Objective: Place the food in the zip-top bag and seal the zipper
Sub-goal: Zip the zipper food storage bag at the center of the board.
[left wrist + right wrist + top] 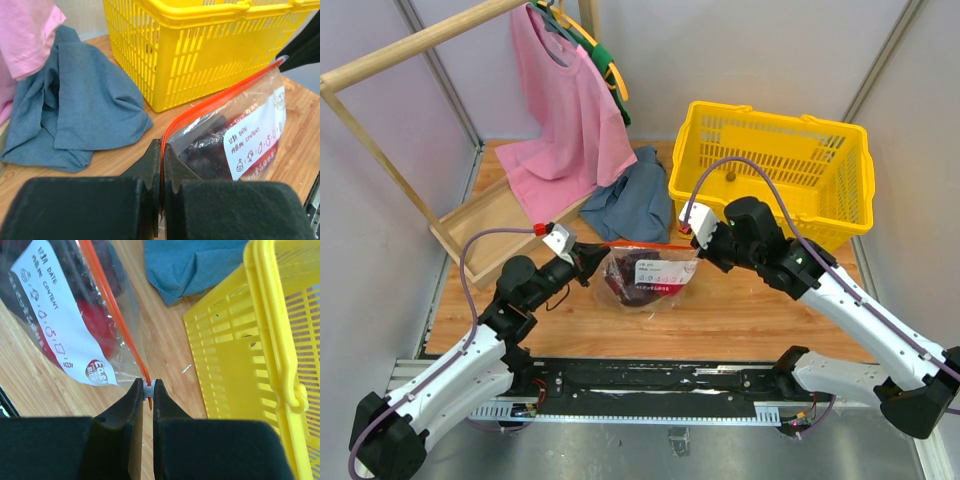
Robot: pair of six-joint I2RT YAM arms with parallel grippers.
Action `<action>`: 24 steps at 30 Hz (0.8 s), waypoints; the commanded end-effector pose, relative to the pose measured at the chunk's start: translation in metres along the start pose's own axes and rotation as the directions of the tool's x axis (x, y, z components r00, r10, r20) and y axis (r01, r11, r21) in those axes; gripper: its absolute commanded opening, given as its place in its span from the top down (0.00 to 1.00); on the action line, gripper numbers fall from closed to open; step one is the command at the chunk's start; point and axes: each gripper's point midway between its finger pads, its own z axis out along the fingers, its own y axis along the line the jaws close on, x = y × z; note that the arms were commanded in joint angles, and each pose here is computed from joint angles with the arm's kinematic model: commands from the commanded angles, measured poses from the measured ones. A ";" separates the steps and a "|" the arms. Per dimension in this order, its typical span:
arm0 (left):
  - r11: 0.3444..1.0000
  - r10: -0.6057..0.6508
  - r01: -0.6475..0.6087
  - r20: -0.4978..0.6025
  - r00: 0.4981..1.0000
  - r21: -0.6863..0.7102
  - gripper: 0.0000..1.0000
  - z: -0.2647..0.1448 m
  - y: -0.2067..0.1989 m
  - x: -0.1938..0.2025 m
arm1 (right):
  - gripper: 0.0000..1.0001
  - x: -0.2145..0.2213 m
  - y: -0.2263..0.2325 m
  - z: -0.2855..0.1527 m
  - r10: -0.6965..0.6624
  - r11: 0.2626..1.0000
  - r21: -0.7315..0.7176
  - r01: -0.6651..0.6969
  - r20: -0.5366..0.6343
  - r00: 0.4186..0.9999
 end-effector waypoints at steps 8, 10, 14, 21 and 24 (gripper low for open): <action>0.998 0.003 0.000 0.052 0.999 -0.055 1.00 0.012 0.009 -0.033 | 0.99 -0.002 -0.026 -0.006 0.134 0.986 0.094 -0.136 0.027 0.991; 0.999 -0.005 0.007 0.044 0.999 -0.037 1.00 0.012 0.005 -0.035 | 0.99 -0.005 -0.024 -0.005 0.136 0.987 0.084 -0.140 0.046 0.990; 0.999 -0.025 0.026 0.047 0.999 -0.019 1.00 0.013 0.001 -0.034 | 0.99 -0.007 -0.030 -0.001 0.140 0.981 0.125 -0.150 0.087 0.986; 0.995 -0.084 0.085 0.033 0.996 -0.051 0.97 0.028 0.009 -0.027 | 0.99 -0.007 -0.047 0.013 0.148 0.967 0.200 -0.161 0.076 0.986; 0.986 -0.143 0.141 -0.018 0.990 -0.088 0.96 0.036 0.015 -0.007 | 0.99 0.006 -0.047 0.029 0.182 0.956 0.226 -0.188 0.046 0.982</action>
